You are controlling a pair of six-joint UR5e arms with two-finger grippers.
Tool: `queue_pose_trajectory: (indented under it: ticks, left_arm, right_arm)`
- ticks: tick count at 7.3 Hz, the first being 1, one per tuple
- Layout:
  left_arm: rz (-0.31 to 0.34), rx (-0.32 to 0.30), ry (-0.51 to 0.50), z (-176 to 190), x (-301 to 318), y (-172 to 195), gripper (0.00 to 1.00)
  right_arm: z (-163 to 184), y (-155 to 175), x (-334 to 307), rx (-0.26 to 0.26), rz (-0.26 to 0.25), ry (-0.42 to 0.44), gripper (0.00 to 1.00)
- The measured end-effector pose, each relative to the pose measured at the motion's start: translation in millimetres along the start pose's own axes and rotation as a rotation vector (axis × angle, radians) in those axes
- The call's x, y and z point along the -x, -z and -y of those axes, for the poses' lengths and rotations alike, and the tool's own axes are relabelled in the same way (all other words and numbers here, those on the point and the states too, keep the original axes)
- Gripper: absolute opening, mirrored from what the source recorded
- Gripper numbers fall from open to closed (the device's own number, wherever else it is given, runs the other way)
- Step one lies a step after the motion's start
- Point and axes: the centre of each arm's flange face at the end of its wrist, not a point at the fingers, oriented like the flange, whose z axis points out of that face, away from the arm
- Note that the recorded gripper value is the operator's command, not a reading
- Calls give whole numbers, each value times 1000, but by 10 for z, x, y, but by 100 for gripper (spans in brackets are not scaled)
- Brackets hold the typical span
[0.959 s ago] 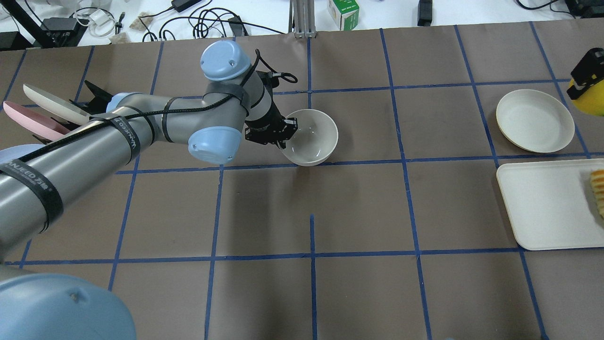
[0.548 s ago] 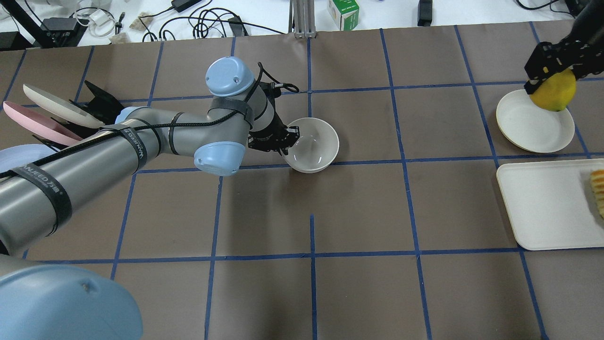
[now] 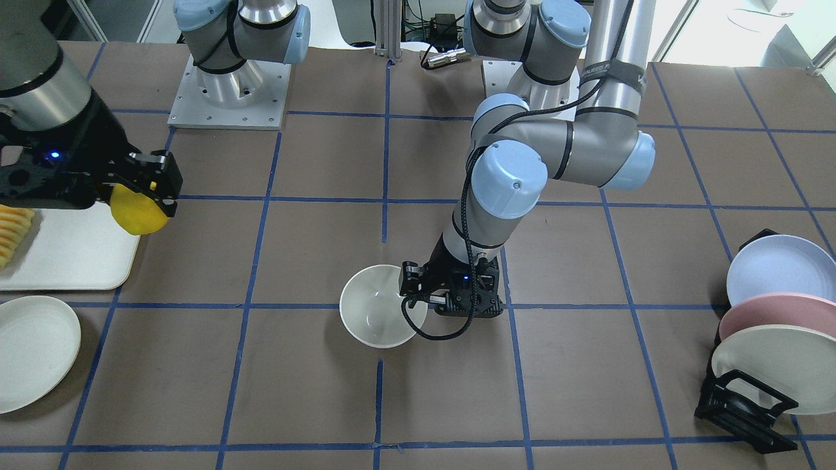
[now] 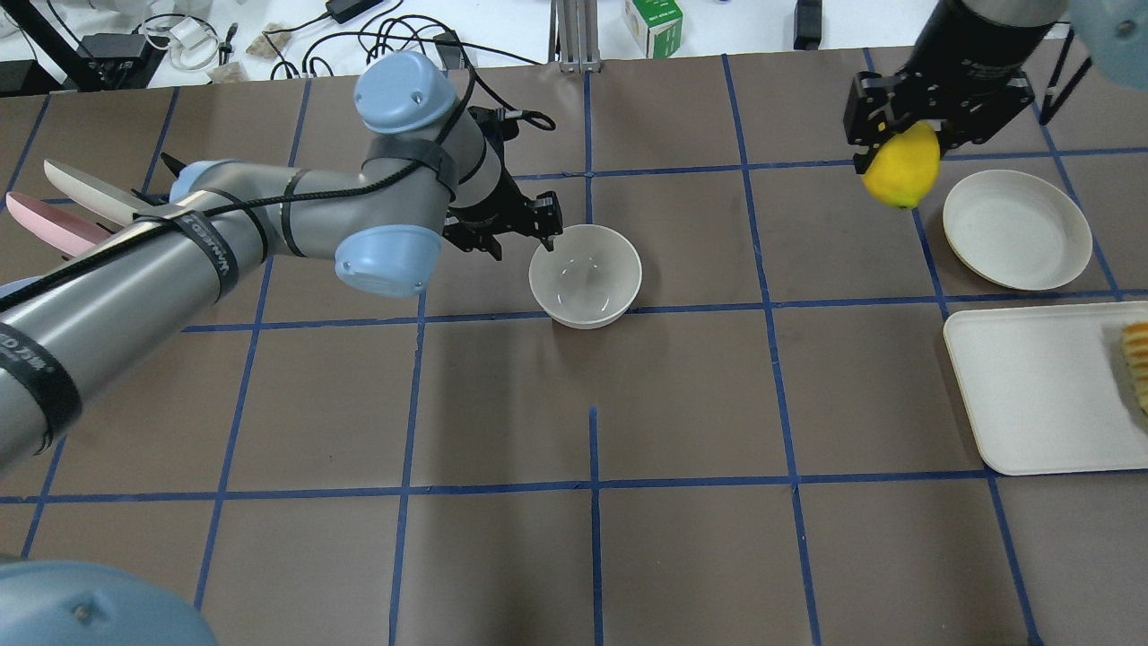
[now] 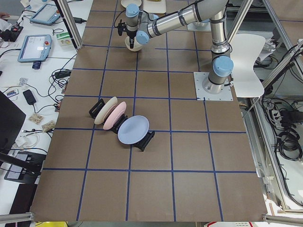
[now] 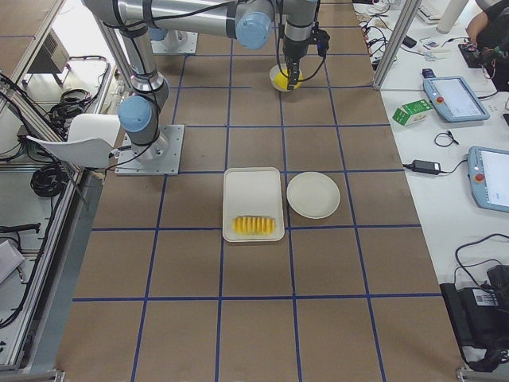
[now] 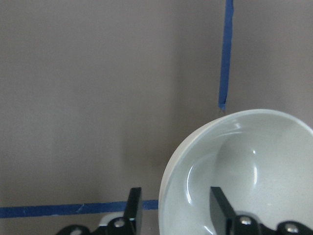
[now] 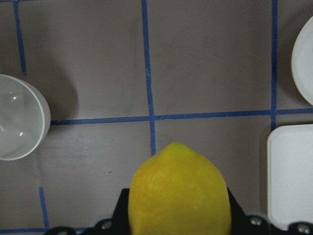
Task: Place bowl and put lemon in it
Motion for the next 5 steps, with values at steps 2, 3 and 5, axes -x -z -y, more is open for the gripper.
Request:
queue_pose_trajectory:
  ticks: [2,3,5]
  left_arm:
    - [80,60,-45,115,400,946,100]
    - [109,83,-57,46,567,1421,100]
    - [138,60,-83,-235,810,2193,100]
  right_arm:
    - [-63,-76,558,-16,6,-51,29]
    - [-68,-162,826,-23,8,-52,29]
    - [16,-594,1417,-23,7,-19,29]
